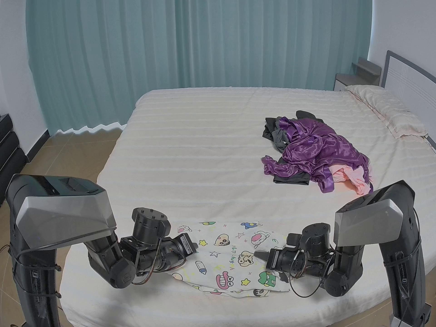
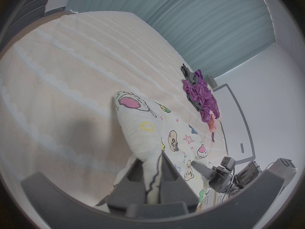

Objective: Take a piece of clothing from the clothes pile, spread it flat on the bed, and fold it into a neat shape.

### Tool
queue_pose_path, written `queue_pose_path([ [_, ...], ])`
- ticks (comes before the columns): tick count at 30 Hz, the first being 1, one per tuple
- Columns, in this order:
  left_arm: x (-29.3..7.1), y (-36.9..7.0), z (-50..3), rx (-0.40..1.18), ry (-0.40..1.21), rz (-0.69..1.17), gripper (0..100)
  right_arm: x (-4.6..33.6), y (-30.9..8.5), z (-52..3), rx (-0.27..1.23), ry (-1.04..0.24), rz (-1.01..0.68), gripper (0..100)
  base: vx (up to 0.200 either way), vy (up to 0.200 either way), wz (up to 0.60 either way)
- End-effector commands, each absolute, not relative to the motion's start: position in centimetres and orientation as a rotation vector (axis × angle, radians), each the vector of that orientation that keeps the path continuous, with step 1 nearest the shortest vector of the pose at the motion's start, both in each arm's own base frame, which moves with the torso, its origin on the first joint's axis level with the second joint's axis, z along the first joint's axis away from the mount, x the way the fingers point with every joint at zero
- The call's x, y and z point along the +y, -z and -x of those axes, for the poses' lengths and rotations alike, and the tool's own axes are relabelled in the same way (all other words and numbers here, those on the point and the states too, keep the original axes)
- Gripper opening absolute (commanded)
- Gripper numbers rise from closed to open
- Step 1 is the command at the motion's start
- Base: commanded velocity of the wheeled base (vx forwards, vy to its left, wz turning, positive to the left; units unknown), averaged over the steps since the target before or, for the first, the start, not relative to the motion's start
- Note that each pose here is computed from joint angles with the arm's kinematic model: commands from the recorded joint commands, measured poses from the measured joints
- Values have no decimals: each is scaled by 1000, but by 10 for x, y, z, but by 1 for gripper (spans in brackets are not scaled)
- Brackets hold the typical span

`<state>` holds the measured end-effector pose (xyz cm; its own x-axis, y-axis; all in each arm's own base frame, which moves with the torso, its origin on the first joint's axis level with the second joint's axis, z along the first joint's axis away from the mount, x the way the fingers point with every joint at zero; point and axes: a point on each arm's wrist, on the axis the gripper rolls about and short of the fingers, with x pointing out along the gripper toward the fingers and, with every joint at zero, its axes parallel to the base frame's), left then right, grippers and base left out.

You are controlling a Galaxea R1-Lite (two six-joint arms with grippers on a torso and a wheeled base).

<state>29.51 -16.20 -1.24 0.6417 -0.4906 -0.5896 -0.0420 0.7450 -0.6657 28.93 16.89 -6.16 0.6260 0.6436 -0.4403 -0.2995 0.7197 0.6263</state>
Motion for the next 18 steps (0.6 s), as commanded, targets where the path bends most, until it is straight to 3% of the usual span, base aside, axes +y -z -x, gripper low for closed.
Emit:
queue_pose_path([
  [1, -162, 10, -294, 844, 286, 701, 0, 167, 56, -288, 695, -573, -540, 0, 0, -200, 0],
  [18, -163, 3, -287, 834, 290, 696, 0, 151, 39, -286, 686, -528, -601, 0, 0, -200, 0],
])
